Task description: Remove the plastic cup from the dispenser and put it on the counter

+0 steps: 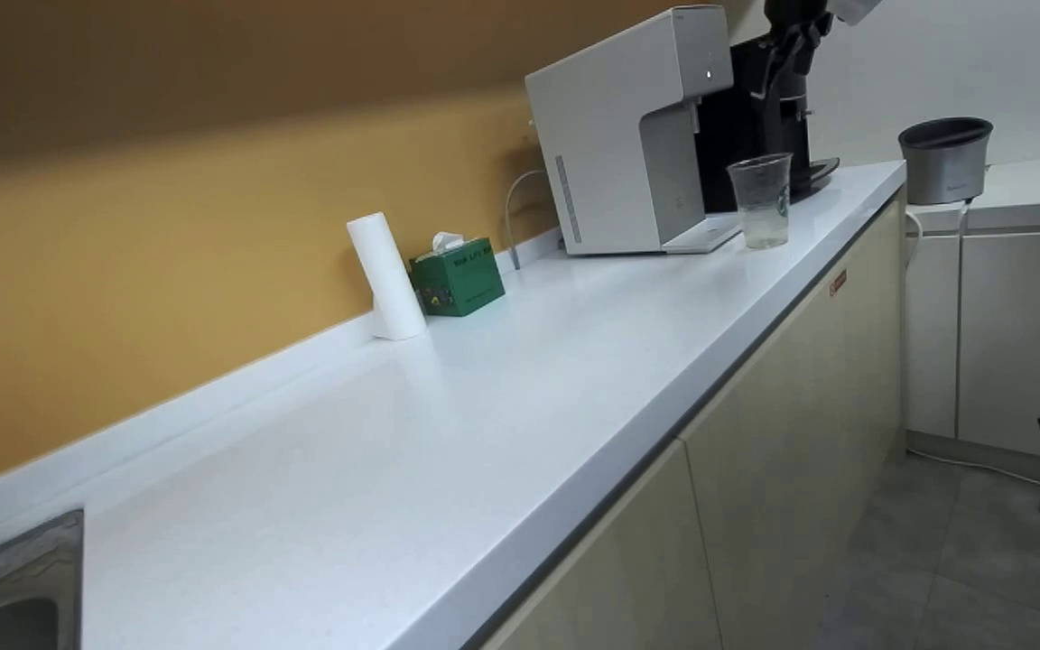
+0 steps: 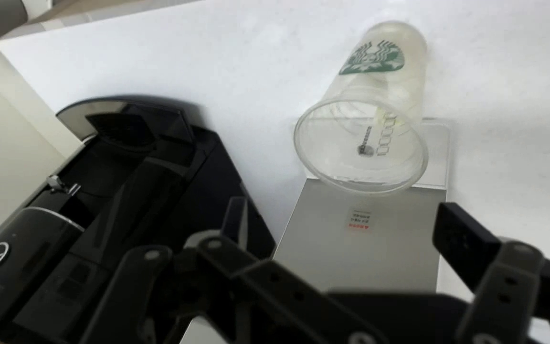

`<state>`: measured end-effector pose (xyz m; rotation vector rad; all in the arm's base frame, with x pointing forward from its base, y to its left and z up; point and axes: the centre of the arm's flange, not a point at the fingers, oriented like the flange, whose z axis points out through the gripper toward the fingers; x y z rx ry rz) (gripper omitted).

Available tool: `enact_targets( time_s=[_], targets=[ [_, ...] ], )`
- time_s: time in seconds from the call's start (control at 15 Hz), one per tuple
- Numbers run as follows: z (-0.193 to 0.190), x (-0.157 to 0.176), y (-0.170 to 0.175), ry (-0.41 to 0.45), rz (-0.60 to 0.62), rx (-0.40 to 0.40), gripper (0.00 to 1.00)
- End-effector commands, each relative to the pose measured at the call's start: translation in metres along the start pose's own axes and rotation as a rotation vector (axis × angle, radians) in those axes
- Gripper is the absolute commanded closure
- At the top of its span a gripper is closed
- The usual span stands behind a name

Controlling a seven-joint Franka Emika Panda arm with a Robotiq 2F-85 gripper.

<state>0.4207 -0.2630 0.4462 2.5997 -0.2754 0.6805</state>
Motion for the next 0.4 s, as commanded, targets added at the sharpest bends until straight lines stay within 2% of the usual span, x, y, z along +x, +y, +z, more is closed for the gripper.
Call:
enact_targets(
  time_s=[0.0,0.2,0.33],
  targets=[
    [-0.012,0.004,-0.012,-0.117,0.044,0.048,0.0],
    [-0.001,0.007,-0.024,-0.175,0.079,0.093,0.0],
    [-0.002,0.001,-0.028,-0.156,0.071,0.097,0.0]
  ],
)
